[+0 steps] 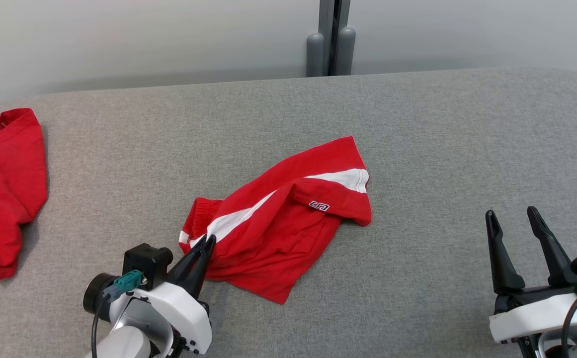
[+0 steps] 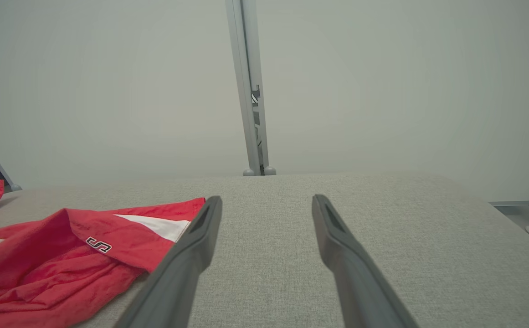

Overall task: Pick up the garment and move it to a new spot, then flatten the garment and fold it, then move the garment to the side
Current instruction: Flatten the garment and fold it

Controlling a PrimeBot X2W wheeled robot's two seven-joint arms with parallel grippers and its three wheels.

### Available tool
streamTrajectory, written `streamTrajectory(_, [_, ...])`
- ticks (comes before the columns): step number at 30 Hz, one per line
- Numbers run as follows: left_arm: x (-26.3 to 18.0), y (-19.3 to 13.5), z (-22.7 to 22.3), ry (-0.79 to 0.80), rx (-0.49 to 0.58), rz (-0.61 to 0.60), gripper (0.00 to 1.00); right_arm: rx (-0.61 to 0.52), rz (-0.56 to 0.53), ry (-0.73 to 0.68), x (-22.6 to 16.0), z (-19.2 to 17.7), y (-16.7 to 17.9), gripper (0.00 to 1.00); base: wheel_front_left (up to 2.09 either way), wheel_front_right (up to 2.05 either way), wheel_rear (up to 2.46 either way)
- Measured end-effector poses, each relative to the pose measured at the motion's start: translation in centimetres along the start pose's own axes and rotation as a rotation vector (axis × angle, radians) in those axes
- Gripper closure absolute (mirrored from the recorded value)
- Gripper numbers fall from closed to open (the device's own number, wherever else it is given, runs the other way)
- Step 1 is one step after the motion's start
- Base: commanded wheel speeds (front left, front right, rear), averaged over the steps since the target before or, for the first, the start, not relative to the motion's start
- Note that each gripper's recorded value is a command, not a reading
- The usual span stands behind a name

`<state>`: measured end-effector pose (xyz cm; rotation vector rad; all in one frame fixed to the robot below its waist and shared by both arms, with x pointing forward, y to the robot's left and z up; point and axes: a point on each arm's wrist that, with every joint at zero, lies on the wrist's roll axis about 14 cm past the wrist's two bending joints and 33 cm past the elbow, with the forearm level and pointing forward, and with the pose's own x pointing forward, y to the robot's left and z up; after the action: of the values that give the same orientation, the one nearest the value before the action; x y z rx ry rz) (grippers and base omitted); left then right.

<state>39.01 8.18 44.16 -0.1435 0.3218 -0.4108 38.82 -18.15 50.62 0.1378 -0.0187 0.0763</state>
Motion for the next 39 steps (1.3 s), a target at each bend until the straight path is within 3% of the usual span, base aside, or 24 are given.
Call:
streamTrajectory(14, [0.4, 0.3, 0.1, 0.000, -0.001, 0.002, 1.00, -0.004, 0.055, 0.035, 1.6, -0.8, 1.4, 0.00, 0.00, 0.00, 0.00])
streamTrajectory(29, [2.5, 1.9, -1.2, 0.026, -0.020, 0.025, 1.00, 0.065, 0.278, 0.331, 6.7, -8.8, 7.0, 0.00, 0.00, 0.00, 0.00])
streamTrajectory(39, [3.1, 3.2, -2.2, 0.041, -0.033, 0.050, 1.00, 0.075, 0.367, 0.434, 10.0, -12.0, 9.3, 0.00, 0.00, 0.00, 0.00])
